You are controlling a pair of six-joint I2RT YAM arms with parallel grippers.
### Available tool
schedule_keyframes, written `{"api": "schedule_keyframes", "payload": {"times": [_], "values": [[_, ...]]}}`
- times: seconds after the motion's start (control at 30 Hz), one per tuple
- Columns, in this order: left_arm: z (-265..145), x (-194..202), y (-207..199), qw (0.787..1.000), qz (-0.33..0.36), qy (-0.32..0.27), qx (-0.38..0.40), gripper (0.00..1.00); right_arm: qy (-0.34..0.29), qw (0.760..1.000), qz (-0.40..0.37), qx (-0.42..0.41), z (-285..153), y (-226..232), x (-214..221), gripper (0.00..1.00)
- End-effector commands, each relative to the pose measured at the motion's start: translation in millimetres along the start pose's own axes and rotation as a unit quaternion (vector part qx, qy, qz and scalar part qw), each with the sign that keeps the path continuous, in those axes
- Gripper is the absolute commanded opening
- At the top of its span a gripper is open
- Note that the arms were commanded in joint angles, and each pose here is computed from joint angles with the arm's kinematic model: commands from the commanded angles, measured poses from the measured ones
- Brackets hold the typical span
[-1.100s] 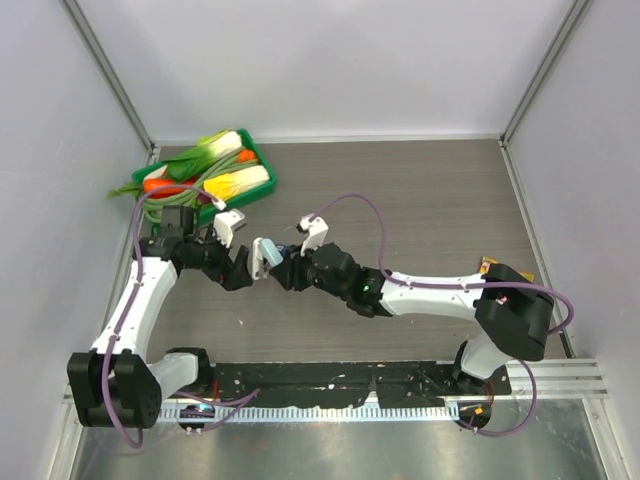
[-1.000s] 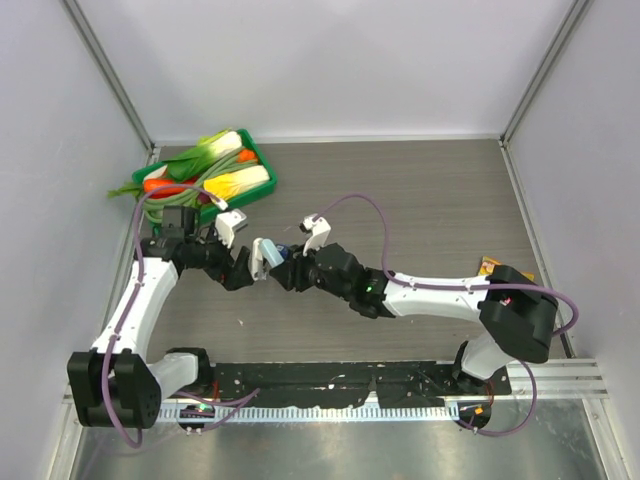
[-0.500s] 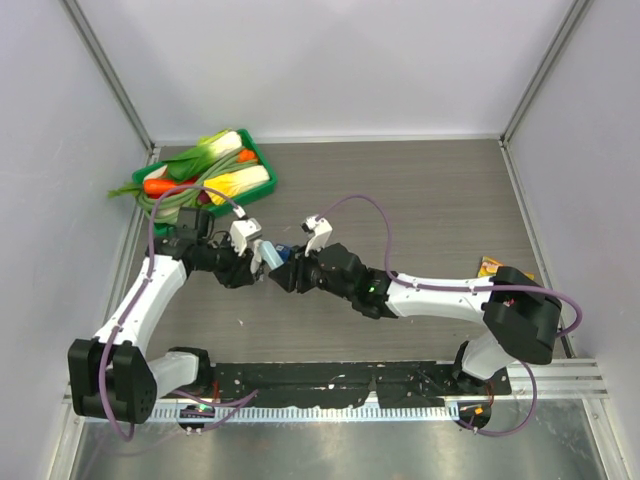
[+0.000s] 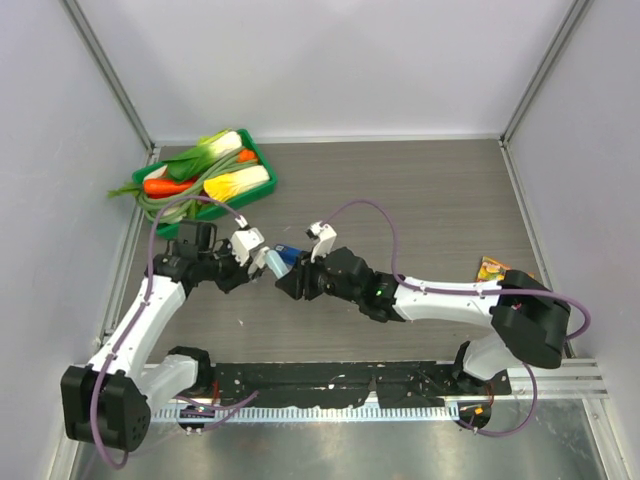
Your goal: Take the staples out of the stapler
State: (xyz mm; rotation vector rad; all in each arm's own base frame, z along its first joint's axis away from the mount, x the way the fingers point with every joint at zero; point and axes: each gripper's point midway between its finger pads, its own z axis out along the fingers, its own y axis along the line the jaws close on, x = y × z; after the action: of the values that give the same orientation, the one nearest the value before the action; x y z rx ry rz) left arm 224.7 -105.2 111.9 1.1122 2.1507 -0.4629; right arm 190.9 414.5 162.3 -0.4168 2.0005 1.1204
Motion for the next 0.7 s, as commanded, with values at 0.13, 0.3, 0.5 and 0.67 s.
{"api": "schedule_keyframes", "payload": {"times": [0.13,0.3,0.5,0.67], "values": [[11.5,2.3,39.4,0.989,0.101,0.028,-0.103,0.05,0.022,0.999,-0.042,-0.018,-30.1,-0.1,-1.3,0.01],[19.4,12.6,41.0,0.979,0.148,0.064,-0.123,0.04,0.029,0.999,-0.042,-0.018,-34.4,-2.5,4.3,0.01],[27.1,12.8,38.6,0.971,0.18,0.075,-0.139,0.02,0.028,0.999,-0.04,-0.022,-34.0,-3.6,7.2,0.01],[31.5,11.8,44.4,0.966,0.184,0.078,-0.164,0.0,0.034,0.998,-0.048,-0.017,-37.7,-8.2,11.7,0.01]]}}
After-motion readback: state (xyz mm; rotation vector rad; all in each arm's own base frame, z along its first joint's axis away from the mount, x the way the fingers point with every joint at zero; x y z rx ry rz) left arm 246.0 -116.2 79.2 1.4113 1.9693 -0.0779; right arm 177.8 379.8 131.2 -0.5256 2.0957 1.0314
